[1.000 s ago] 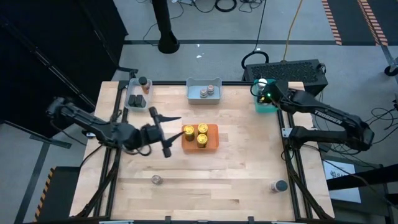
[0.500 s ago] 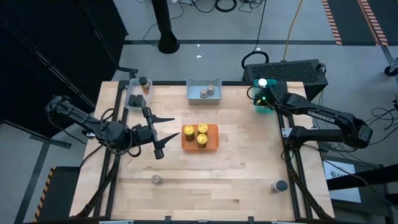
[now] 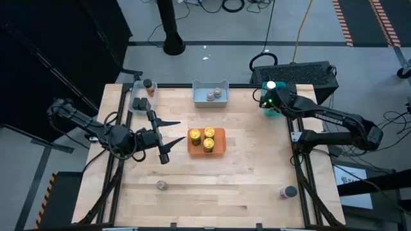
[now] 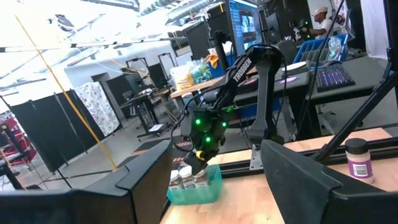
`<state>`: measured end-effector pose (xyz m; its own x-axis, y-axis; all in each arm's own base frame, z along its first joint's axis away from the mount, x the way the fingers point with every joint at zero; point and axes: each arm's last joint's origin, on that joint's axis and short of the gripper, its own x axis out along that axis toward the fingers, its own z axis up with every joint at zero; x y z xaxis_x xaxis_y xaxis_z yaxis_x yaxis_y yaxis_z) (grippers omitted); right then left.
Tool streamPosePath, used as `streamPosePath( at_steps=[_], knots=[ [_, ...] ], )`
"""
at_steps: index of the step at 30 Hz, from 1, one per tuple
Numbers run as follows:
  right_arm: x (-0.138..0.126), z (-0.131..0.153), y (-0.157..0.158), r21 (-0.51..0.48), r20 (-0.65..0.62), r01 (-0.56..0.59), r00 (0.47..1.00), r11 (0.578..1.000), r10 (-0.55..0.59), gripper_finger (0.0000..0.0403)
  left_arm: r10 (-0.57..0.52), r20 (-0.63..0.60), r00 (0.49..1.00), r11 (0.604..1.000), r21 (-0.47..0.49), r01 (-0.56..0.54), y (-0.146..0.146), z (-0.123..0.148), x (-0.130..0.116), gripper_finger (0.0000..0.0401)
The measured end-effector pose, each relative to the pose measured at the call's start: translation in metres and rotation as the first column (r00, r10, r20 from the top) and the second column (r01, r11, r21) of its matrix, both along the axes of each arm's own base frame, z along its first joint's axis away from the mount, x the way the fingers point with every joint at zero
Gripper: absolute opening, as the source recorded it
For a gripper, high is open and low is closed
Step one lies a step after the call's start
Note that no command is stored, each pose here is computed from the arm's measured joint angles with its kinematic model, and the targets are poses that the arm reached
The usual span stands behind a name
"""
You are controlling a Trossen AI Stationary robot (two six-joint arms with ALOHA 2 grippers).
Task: Sort spices by type
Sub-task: Adjust the white seasoning bottle
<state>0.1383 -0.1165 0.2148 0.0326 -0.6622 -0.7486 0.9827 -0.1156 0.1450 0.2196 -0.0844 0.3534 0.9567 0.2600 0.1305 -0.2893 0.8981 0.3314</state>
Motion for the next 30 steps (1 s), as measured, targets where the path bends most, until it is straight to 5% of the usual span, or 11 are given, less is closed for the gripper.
streamPosePath(
  at_steps=[9,17,23,30],
  knots=[
    [-0.005,0.027,-0.003,-0.163,0.130,-0.035,0.990,0.986,0.057,0.0198,0.000,-0.024,1.000,1.000,0.012,0.000,0.000,-0.002,0.001,0.0251],
    [0.001,0.047,-0.033,-0.134,0.021,-0.136,0.990,0.982,0.140,0.0015,0.001,-0.027,1.000,1.000,0.019,-0.001,0.000,-0.002,0.001,0.0251],
    [-0.001,0.033,-0.053,0.084,-0.142,-0.085,0.985,0.993,0.096,0.0004,0.001,-0.040,0.999,1.000,0.019,0.000,0.000,-0.004,0.001,0.0251],
    [0.005,0.019,-0.062,0.133,-0.194,-0.089,0.974,0.987,0.114,0.0001,0.001,-0.044,0.999,1.000,0.021,0.000,0.000,-0.004,0.001,0.0251]
  ],
)
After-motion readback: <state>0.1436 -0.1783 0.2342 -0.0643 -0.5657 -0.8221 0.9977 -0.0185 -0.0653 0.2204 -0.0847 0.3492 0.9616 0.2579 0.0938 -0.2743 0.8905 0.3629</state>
